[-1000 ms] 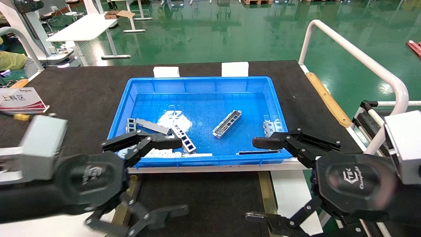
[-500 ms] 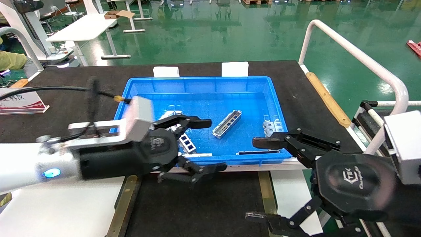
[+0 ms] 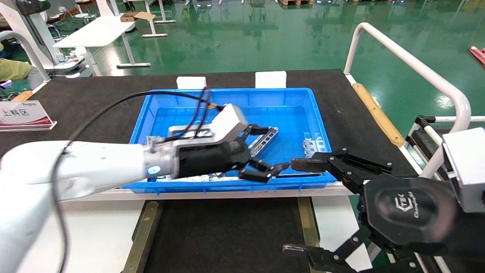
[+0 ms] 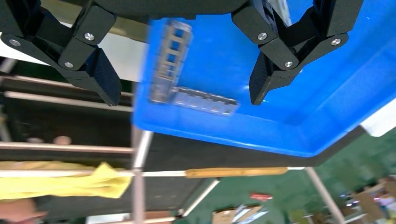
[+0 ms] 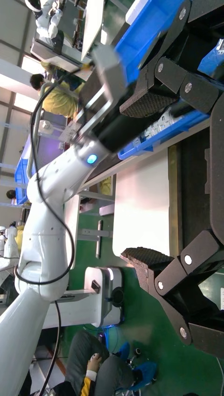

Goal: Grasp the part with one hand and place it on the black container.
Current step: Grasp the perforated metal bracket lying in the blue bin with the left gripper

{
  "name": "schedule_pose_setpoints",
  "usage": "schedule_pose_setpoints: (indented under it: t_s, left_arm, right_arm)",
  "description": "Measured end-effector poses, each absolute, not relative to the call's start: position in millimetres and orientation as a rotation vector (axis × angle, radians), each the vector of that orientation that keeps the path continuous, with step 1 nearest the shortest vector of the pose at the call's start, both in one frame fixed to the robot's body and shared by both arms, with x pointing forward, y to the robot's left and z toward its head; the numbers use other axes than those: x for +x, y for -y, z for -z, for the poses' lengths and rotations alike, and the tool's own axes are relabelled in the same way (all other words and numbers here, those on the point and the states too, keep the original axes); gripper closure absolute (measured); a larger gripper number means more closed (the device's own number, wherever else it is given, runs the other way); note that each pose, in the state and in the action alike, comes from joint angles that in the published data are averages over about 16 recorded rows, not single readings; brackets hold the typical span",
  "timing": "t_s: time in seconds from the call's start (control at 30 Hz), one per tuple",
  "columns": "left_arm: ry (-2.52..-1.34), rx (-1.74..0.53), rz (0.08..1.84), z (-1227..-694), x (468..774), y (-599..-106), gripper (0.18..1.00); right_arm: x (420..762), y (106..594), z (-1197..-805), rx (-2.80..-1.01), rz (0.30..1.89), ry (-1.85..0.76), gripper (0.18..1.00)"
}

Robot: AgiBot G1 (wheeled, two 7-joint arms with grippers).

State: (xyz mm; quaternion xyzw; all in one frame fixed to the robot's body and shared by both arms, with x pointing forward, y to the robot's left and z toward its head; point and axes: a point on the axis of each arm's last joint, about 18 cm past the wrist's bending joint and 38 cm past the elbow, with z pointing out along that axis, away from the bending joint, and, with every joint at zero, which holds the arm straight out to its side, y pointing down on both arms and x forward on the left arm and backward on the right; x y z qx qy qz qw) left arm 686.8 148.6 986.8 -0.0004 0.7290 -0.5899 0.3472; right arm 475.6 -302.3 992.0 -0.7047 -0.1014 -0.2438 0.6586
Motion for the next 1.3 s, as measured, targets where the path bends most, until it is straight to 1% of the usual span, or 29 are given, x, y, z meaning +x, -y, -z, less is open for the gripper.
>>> schedule_pose_setpoints:
  t_s: [0.2, 0.47, 0.87, 1.3]
  left_arm:
    - [-1.852, -0.07, 1.479, -987, 715, -132, 0.184]
    - [-1.828, -0.157, 1.421, -980, 736, -126, 0.184]
    - [-1.844, -0.276, 1.359, -958, 750, -129, 0.184]
    - [-1.849, -0.382, 1.347, -946, 757, -128, 0.185]
  right_arm:
    - [476, 302, -992, -1.595, 0.552, 0.229, 0.178]
    - [476, 302, -992, -1.595, 0.552, 0.229, 0.178]
    - [476, 302, -992, -1.595, 0.552, 0.229, 0.178]
    - [476, 302, -992, -1.595, 0.552, 0.229, 0.182]
